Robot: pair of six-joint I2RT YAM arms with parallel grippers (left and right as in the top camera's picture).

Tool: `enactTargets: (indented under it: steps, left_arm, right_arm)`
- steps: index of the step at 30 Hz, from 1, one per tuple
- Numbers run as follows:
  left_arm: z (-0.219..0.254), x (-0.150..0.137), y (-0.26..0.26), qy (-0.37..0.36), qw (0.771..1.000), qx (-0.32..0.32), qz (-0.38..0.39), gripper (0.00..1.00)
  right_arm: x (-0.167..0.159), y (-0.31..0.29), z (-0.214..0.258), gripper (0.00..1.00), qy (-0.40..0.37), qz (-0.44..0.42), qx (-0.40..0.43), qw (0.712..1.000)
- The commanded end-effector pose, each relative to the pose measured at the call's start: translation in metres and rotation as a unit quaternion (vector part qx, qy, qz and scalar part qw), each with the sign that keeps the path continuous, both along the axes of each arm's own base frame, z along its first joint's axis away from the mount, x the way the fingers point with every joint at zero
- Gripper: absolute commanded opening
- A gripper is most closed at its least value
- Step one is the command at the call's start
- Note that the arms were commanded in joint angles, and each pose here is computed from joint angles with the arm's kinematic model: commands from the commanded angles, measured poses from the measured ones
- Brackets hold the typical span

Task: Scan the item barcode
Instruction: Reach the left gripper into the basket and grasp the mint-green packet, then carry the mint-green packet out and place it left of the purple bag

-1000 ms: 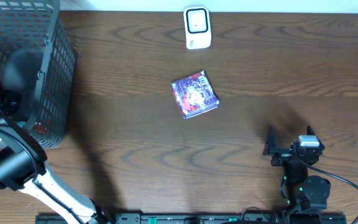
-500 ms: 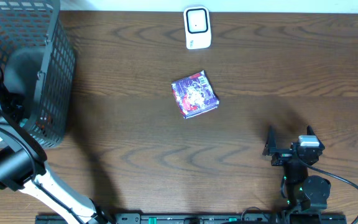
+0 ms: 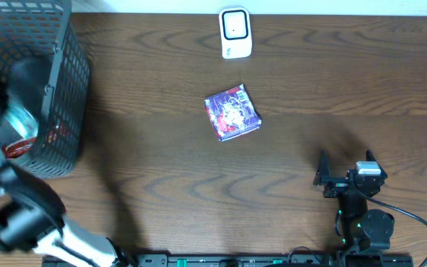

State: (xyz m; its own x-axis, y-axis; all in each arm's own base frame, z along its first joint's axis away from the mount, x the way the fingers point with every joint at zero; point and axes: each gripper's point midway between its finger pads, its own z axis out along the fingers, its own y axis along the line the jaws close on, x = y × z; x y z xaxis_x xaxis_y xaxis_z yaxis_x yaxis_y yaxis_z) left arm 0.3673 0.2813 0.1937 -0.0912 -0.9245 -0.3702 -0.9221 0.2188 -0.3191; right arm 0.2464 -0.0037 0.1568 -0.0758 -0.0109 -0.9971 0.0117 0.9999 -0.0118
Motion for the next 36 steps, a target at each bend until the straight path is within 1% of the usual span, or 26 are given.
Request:
enactTargets:
  steps: [1,4,7,10,11,14,16,19,24,26,30,33,36]
  left_arm:
    - [0.089,0.002,-0.007,-0.095,0.993,0.073,-0.019,0.07]
    - [0.141,0.003,-0.019,-0.145,0.978,0.136,-0.056,0.07]
    - [0.183,0.004,-0.042,-0.181,0.96,0.189,-0.1,0.07]
    - [0.213,0.008,-0.072,-0.202,0.939,0.232,-0.155,0.07]
    - [0.222,0.011,-0.085,-0.208,0.929,0.249,-0.181,0.07]
    - [0.237,0.022,-0.125,-0.223,0.902,0.271,-0.252,0.07]
    - [0.24,0.033,-0.162,-0.245,0.879,0.258,-0.316,0.07]
    - [0.235,0.046,-0.211,-0.268,0.855,0.221,-0.385,0.07]
    - [0.198,0.057,-0.275,-0.235,0.842,0.16,-0.458,0.07]
    - [0.179,0.061,-0.298,-0.217,0.842,0.128,-0.477,0.07]
    - [0.139,0.068,-0.336,-0.178,0.853,0.06,-0.487,0.07]
    - [0.101,0.074,-0.361,-0.137,0.856,0.02,-0.497,0.07]
    - [0.057,0.075,-0.382,-0.079,0.862,-0.021,-0.5,0.07]
  right_arm:
    - [0.0,0.002,-0.001,0.99,0.0,0.004,-0.006,1.0]
    - [0.0,0.002,-0.001,0.99,0.0,0.004,-0.006,1.0]
    - [0.0,0.002,-0.001,0.99,0.0,0.004,-0.006,1.0]
    - [0.0,0.002,-0.001,0.99,0.0,0.004,-0.006,1.0]
    - [0.0,0.002,-0.001,0.99,0.0,0.004,-0.006,1.0]
    - [0.0,0.002,-0.001,0.99,0.0,0.004,-0.006,1.0]
    - [0.0,0.002,-0.001,0.99,0.0,0.004,-0.006,1.0]
    - [0.0,0.002,-0.001,0.99,0.0,0.004,-0.006,1.0]
    - [0.0,0.002,-0.001,0.99,0.0,0.004,-0.006,1.0]
    - [0.0,0.002,-0.001,0.99,0.0,0.004,-0.006,1.0]
    - [0.0,0.002,-0.001,0.99,0.0,0.004,-0.006,1.0]
    - [0.0,0.002,-0.001,0.99,0.0,0.004,-0.006,1.0]
    - [0.0,0.002,-0.001,0.99,0.0,0.004,-0.006,1.0]
